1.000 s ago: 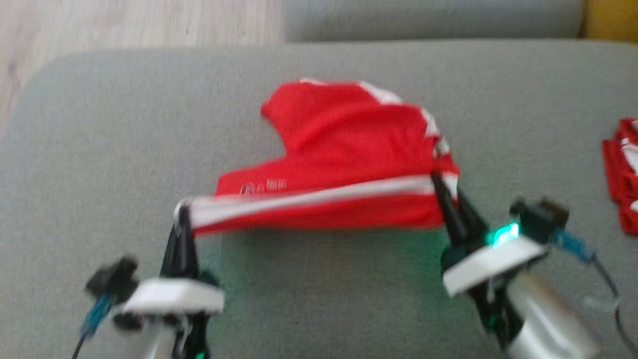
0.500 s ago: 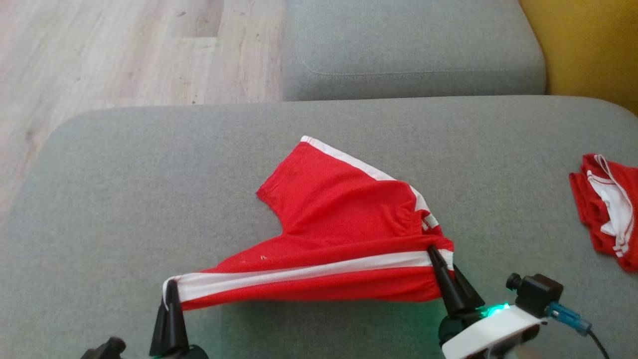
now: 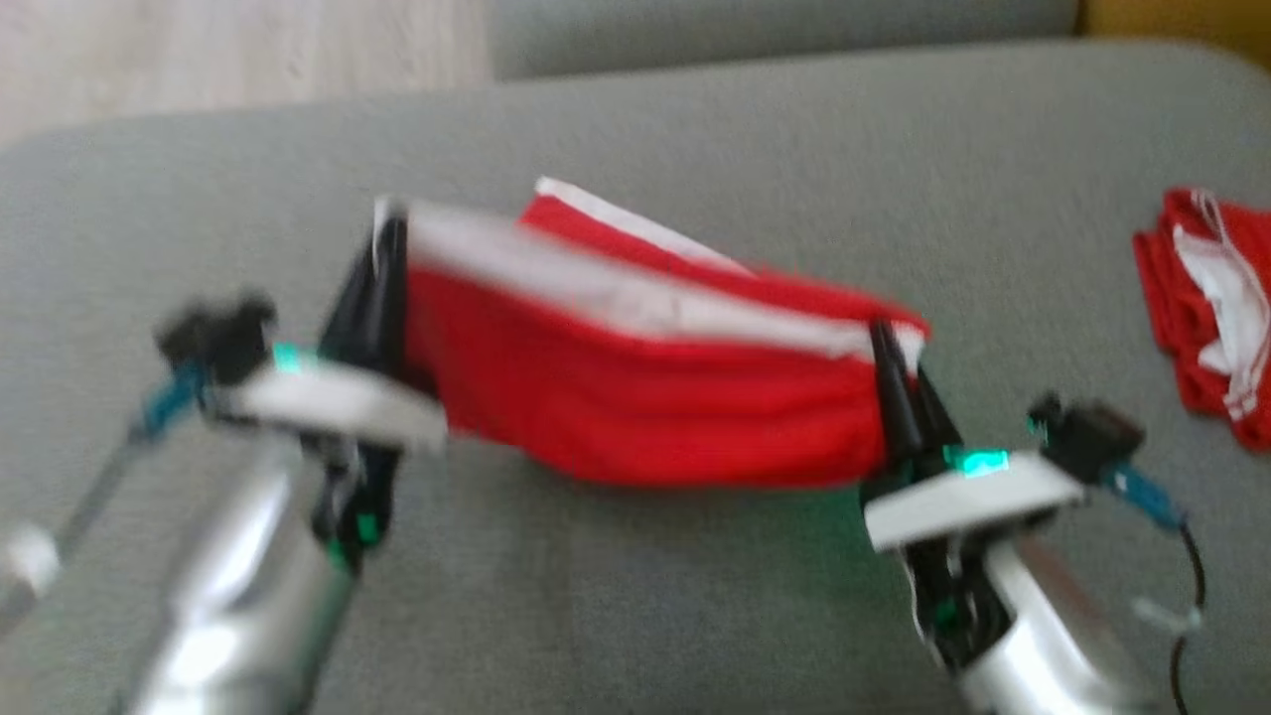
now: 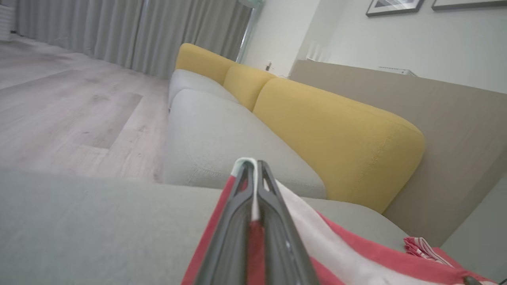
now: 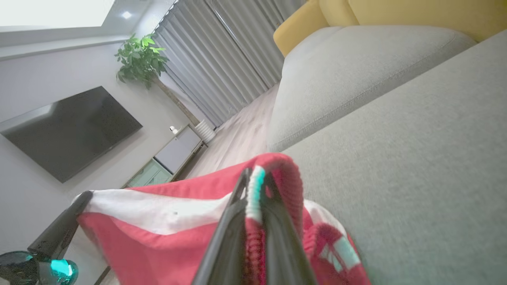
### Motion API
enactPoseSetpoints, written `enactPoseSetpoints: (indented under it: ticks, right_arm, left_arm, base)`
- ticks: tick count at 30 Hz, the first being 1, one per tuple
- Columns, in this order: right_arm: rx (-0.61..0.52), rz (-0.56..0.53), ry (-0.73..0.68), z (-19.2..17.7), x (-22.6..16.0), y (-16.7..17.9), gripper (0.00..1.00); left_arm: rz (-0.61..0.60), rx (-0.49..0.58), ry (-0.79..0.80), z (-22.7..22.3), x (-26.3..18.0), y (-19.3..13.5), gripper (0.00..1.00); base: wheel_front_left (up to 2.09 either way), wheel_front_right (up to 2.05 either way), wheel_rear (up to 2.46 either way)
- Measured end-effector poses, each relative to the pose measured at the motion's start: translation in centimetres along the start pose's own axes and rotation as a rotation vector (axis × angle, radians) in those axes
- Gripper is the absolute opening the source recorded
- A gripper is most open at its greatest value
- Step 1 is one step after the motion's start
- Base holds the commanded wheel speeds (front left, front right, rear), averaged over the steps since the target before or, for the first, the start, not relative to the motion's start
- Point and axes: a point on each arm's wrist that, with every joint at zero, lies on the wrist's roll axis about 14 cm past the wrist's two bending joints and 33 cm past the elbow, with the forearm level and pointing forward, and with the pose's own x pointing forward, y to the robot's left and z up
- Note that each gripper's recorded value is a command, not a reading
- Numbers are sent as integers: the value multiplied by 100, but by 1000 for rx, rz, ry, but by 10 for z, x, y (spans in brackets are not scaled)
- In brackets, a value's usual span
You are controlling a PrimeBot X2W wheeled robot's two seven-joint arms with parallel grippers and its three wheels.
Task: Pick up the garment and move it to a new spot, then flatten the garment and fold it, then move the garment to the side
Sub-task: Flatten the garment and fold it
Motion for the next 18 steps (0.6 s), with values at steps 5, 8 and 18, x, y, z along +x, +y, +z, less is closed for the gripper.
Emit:
enactPoseSetpoints:
  ticks: [5,8,18]
  right_arm:
    - [-2,-46,-4,3,27,-21,0]
    - [-11,-82,6,1,29,-36,0]
    - [12,-193,31,-6,26,-78,0]
  left_arm:
    - [-59,8,156,-24,54,5,0]
    - [-64,2,217,-41,66,10,0]
    - [-113,-30,343,-101,105,9,0]
  base:
    - [0,0,0]
    - [0,0,0]
    - [0,0,0]
